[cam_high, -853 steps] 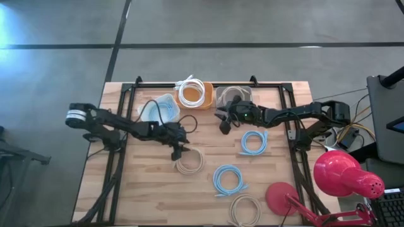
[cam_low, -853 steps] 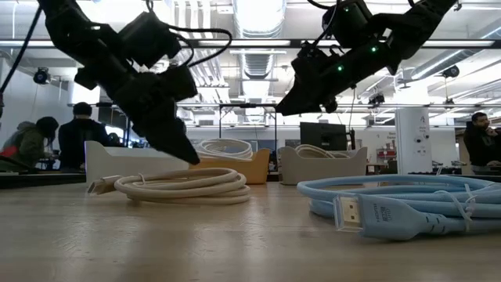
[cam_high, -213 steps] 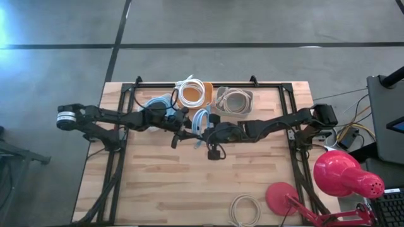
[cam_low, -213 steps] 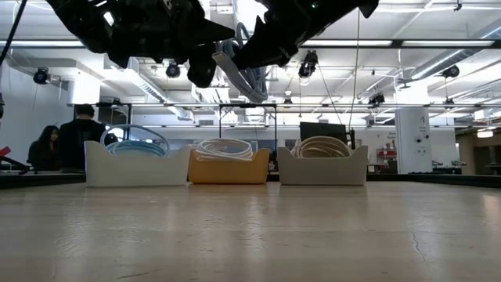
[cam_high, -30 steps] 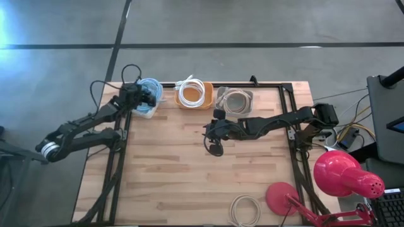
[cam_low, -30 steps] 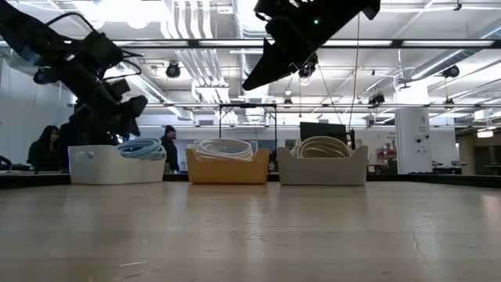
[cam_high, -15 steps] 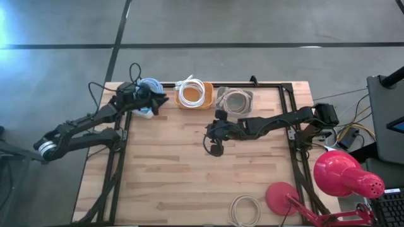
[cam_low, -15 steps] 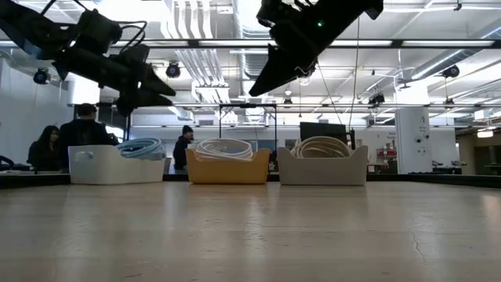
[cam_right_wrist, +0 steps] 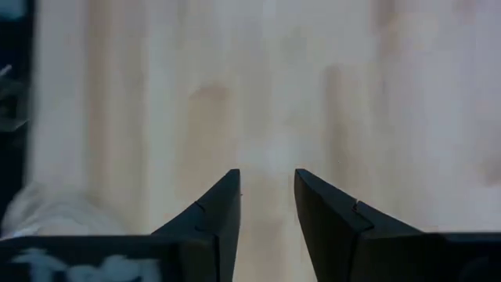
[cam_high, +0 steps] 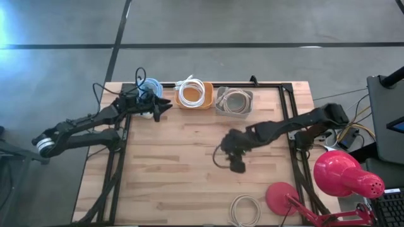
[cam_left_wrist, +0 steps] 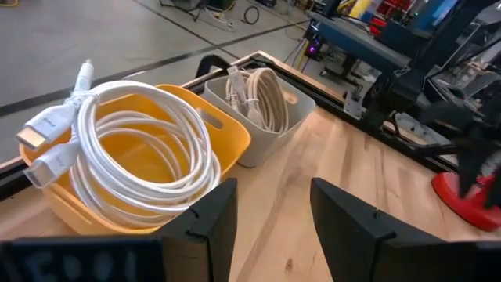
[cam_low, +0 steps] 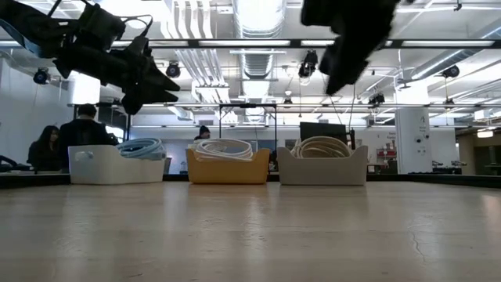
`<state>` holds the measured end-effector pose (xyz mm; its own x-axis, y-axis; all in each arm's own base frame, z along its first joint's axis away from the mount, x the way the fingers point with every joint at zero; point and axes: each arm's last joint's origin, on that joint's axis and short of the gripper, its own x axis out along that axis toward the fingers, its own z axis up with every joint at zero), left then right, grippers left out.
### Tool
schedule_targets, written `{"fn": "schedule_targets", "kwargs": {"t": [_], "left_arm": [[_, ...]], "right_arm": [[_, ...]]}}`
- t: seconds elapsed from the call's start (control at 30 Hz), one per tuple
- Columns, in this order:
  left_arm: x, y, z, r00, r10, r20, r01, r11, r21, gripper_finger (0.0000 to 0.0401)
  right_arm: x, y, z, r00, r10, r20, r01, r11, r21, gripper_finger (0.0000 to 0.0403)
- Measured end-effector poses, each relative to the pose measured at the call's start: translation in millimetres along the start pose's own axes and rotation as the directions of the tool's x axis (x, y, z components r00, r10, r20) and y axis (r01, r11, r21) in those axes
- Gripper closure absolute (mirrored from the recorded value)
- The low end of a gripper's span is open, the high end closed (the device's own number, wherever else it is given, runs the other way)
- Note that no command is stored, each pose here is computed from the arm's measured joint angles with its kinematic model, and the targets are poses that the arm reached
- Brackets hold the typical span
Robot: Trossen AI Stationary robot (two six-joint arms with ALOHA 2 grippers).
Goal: Sort HDMI cables
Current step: Put the brown HDMI cable into the brown bin
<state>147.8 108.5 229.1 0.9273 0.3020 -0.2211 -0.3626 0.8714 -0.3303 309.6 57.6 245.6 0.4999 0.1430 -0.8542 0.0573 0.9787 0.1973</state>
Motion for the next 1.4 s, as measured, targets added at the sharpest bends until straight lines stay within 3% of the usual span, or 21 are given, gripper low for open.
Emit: {"fn": "schedule_targets", "kwargs": {"t": [0.23,0.43,0.73,1.03,1.4], "left_arm": [[0.1,0.7,0.0,1.0,0.025,0.006,-0.025,1.0,0.003,0.024],[0.1,0.8,0.1,1.0,0.027,0.007,-0.027,0.999,0.02,0.024],[0.1,0.8,0.0,1.0,0.027,0.007,-0.027,0.999,0.021,0.024],[0.1,0.5,1.0,1.0,0.023,0.017,-0.024,0.998,0.059,0.024],[0.2,0.1,2.6,0.999,0.019,0.033,-0.021,0.996,0.083,0.024]], "right_arm": [[6.5,43.2,-29.6,0.965,0.161,-0.205,-0.131,0.98,0.153,0.0291],[11.2,71.7,-58.1,0.932,0.205,-0.3,-0.122,0.955,0.272,0.0291],[30.5,97.6,-93.8,0.942,0.248,-0.226,-0.127,0.887,0.445,0.0291],[39.7,101.8,-120.1,0.966,0.173,-0.194,-0.076,0.902,0.425,0.0291],[73.4,114.4,-121.7,0.943,0.204,-0.264,-0.105,0.932,0.347,0.0291]]}}
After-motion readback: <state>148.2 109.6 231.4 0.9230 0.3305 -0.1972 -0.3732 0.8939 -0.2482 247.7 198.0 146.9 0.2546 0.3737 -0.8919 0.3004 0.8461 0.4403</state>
